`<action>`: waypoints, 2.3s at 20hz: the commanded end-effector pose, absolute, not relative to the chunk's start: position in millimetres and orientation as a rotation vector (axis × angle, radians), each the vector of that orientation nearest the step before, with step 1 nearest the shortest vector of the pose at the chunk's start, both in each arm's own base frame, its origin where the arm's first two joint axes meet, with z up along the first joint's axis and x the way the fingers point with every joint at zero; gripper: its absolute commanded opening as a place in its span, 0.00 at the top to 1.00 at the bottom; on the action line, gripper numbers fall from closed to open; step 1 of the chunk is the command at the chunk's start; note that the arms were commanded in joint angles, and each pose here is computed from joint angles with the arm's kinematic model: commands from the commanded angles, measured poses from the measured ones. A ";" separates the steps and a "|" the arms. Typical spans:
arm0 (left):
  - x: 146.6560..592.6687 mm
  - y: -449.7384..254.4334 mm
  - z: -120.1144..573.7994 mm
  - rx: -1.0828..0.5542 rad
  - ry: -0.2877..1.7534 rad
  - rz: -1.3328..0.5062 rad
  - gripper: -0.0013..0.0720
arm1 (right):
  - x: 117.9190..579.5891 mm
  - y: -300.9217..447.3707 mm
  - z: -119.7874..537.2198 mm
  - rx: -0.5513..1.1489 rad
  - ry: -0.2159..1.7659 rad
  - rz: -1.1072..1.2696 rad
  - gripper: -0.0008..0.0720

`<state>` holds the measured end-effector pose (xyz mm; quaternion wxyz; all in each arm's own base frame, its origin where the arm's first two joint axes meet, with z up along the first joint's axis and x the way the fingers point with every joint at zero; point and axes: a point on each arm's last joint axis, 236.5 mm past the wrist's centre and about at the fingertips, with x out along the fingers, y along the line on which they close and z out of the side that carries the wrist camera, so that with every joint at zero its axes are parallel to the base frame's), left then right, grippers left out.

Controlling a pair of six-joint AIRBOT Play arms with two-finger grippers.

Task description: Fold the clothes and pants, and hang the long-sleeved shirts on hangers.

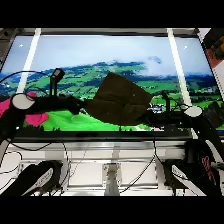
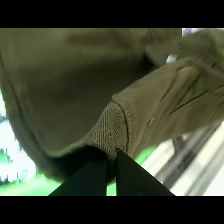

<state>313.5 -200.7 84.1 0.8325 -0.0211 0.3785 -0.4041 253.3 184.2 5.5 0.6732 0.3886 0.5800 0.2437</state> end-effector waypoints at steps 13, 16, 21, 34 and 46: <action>548.7 -269.1 20.0 -0.117 0.601 -0.645 0.94 | 451.1 16.2 -23.5 0.962 0.595 -0.237 0.87; 555.6 -265.2 6.3 -0.158 0.616 -0.608 0.15 | 468.2 12.0 -6.4 0.946 0.558 -0.219 0.19; 544.9 -252.1 79.2 -0.307 0.574 -0.649 0.15 | 433.2 19.6 -12.6 0.923 0.970 0.035 0.19; 477.5 -248.0 185.6 -0.271 0.506 -0.865 0.15 | 403.9 58.9 -50.7 0.836 1.400 0.389 0.05; 472.0 -250.7 181.1 -0.264 0.528 -0.888 0.15 | 418.7 85.4 -104.6 0.828 1.514 0.313 0.07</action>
